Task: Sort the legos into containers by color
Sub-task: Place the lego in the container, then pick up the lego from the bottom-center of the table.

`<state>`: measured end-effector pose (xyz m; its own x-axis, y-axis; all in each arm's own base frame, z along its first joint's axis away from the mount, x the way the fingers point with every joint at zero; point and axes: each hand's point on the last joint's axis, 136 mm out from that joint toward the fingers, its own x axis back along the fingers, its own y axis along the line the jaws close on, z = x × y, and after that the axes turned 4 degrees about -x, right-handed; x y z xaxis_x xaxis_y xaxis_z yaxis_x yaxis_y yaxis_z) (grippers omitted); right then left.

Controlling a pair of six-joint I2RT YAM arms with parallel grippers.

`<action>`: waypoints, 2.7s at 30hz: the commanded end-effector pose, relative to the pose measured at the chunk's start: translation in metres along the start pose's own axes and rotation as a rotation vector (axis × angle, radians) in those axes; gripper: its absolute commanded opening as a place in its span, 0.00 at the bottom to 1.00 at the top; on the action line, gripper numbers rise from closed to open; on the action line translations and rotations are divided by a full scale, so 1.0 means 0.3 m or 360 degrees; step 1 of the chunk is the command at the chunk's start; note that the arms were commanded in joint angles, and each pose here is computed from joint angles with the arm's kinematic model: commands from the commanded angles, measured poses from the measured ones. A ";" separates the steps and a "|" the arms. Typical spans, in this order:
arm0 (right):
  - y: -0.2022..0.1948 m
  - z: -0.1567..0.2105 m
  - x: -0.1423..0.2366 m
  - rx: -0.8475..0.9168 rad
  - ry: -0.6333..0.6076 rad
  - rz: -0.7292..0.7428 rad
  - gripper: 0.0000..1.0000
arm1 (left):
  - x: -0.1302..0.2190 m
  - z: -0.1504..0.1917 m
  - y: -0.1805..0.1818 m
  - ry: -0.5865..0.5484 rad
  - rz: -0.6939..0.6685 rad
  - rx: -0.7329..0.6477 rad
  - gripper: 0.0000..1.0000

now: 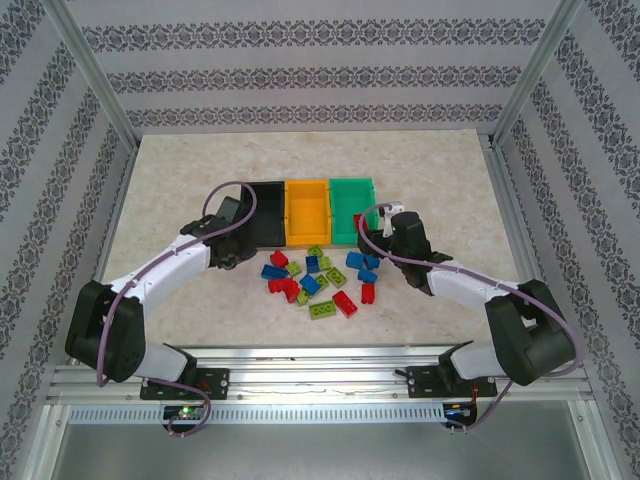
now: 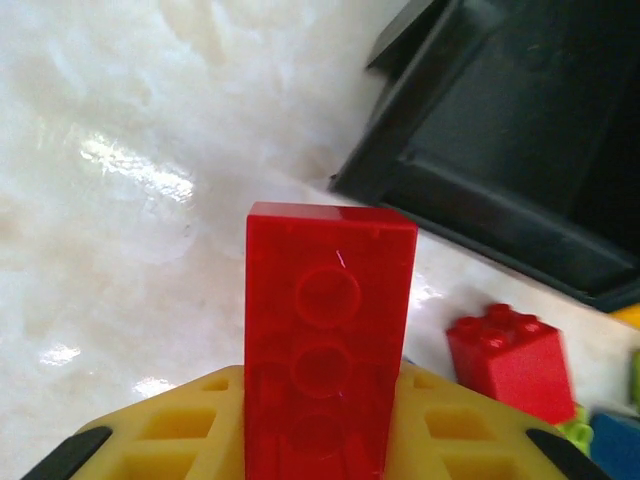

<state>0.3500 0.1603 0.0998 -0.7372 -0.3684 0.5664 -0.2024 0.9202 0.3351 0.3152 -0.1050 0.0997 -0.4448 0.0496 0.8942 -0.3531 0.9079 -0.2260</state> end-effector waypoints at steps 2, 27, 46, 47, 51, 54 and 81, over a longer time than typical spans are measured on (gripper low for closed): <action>-0.020 -0.037 0.026 -0.0082 -0.0093 0.0004 0.61 | 0.095 -0.117 -0.213 -0.0178 0.0178 -0.0208 0.26; -0.176 0.012 0.026 -0.0460 -0.0065 -0.0007 0.61 | -0.158 -0.032 -0.900 0.0259 0.0457 -0.0928 0.59; 0.016 0.422 0.218 -0.0219 0.0535 0.0129 0.61 | -0.061 -0.113 -0.645 0.0114 0.0694 -0.0683 0.59; 0.013 0.430 0.222 -0.0207 0.0547 0.0149 0.61 | -0.053 -0.119 -0.625 0.0107 0.0698 -0.0675 0.59; 0.025 0.433 0.209 -0.0186 0.0581 0.0177 0.61 | -0.025 -0.135 -0.563 0.0126 0.0717 -0.0646 0.59; 0.053 0.424 0.189 -0.0144 0.0615 0.0186 0.60 | -0.009 -0.142 -0.511 0.0156 0.0736 -0.0606 0.59; 0.130 0.428 0.141 -0.0061 0.0693 0.0324 0.32 | 0.043 -0.123 -0.157 0.0364 0.0730 -0.0443 0.60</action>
<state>0.2261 0.1917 0.0359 -0.4216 -0.2170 0.8804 -0.0522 0.9751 0.2154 0.3663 -0.1393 0.1279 -0.3134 0.5126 0.7994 0.0512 0.8497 -0.5248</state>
